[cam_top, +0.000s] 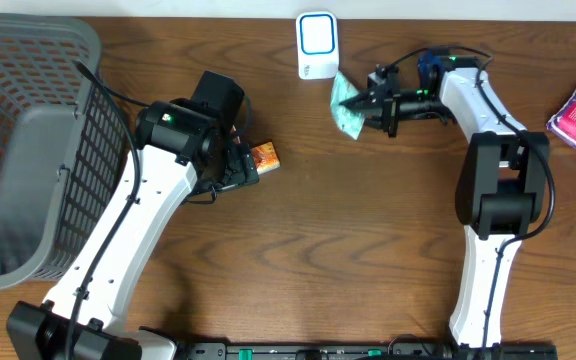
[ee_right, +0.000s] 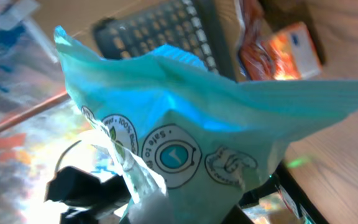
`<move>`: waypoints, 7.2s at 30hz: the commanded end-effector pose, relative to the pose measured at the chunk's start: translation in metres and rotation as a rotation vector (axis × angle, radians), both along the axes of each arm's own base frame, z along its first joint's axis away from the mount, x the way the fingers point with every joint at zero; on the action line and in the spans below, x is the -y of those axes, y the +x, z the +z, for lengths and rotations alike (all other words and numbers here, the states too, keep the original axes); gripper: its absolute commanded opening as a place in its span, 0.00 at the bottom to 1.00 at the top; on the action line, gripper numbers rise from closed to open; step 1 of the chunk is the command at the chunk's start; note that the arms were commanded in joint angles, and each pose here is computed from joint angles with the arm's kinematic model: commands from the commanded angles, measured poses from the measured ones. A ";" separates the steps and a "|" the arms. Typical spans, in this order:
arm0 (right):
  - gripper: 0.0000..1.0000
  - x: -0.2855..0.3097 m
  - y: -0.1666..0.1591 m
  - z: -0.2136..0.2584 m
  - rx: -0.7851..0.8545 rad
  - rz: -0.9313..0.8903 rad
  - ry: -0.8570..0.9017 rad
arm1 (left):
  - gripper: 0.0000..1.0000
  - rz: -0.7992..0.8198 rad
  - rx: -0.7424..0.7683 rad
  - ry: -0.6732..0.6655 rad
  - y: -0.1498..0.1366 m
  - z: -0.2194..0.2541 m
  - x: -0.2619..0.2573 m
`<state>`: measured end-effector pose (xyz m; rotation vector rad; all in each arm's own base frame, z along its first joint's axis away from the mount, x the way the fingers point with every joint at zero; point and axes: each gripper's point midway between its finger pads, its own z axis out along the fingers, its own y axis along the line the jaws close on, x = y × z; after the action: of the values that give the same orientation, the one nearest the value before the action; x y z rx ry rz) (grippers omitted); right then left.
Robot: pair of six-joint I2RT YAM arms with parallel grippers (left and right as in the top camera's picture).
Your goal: Scan the item barcode
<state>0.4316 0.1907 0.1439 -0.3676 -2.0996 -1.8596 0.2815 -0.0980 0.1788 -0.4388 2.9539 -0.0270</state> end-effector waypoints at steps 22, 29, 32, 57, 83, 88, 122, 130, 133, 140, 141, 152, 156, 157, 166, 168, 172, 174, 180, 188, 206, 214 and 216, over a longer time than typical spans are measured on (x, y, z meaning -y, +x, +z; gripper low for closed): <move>0.29 0.106 -0.026 -0.098 0.054 0.266 -1.142 | 0.98 -0.015 -0.008 0.012 0.000 -0.002 -0.001; 0.49 0.111 -0.016 -0.054 0.148 0.300 -1.306 | 0.98 -0.015 -0.008 0.012 0.000 -0.002 -0.001; 0.46 0.106 -0.022 -0.050 0.171 0.357 -1.373 | 0.98 -0.015 -0.008 0.012 0.000 -0.002 -0.001; 0.05 0.107 -0.035 -0.089 0.161 0.416 -1.726 | 0.98 -0.015 -0.008 0.012 0.000 -0.002 -0.001; 0.04 0.098 -0.021 -0.070 0.200 0.359 -1.606 | 0.98 -0.015 -0.008 0.012 0.000 -0.002 -0.001; 0.41 0.088 -0.007 -0.050 0.348 0.420 -1.576 | 0.98 -0.015 -0.008 0.012 0.000 -0.002 -0.001; 0.36 0.054 -0.053 -0.124 0.449 0.580 -1.971 | 0.98 -0.015 -0.007 0.012 0.000 -0.002 -0.001; 0.55 0.065 -0.059 -0.150 0.444 0.557 -2.015 | 0.98 -0.015 -0.008 0.012 0.000 -0.002 -0.001; 0.43 0.073 -0.059 -0.151 0.426 0.556 -2.025 | 0.98 -0.015 -0.008 0.012 0.000 -0.002 -0.001; 0.45 0.080 -0.050 -0.125 0.449 0.573 -2.100 | 0.98 -0.015 -0.008 0.012 0.000 -0.002 -0.001; 0.46 0.083 -0.048 -0.120 0.449 0.578 -2.116 | 0.98 -0.015 -0.008 0.012 0.000 -0.002 -0.001; 0.64 0.112 -0.050 -0.122 0.316 0.534 -2.094 | 0.98 -0.015 -0.008 0.012 0.000 -0.002 -0.001; 0.55 0.117 -0.053 -0.136 0.251 0.495 -2.017 | 0.98 -0.015 -0.008 0.012 0.000 -0.002 -0.001; 0.47 0.118 -0.054 -0.140 0.239 0.491 -1.999 | 0.98 -0.015 -0.007 0.012 0.000 -0.002 -0.001; 0.04 0.080 -0.054 -0.154 0.244 0.538 -1.585 | 0.98 -0.015 -0.008 0.012 0.000 -0.002 -0.001; 0.02 0.058 -0.049 -0.146 0.279 0.533 -1.416 | 0.98 -0.015 -0.007 0.012 0.000 -0.002 -0.001; 0.01 0.012 -0.034 -0.109 0.369 0.476 -1.012 | 0.98 -0.015 -0.008 0.012 0.000 -0.002 -0.001; 0.01 -0.004 -0.027 -0.087 0.409 0.431 -0.823 | 0.98 -0.015 -0.008 0.012 0.000 -0.002 -0.001; 0.01 -0.022 -0.019 -0.037 0.515 0.307 -0.356 | 0.98 -0.015 -0.008 0.012 0.000 -0.002 -0.001; 0.02 0.002 -0.027 -0.055 0.422 0.124 -0.100 | 0.98 -0.015 -0.008 0.012 0.000 -0.002 -0.001; 0.47 0.150 -0.015 -0.097 0.206 0.121 -0.985 | 0.98 -0.015 -0.008 0.012 0.000 -0.002 -0.001; 0.56 0.134 -0.025 -0.040 0.277 0.168 -1.040 | 0.98 -0.015 -0.008 0.012 0.000 -0.002 -0.001; 0.31 0.123 -0.032 -0.041 0.276 0.211 -1.033 | 0.98 -0.015 -0.008 0.012 0.000 -0.002 -0.001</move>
<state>0.4070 0.0551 0.1061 -0.1472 -3.0169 -0.6614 0.2815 -0.0980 0.1788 -0.4388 2.9537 -0.0265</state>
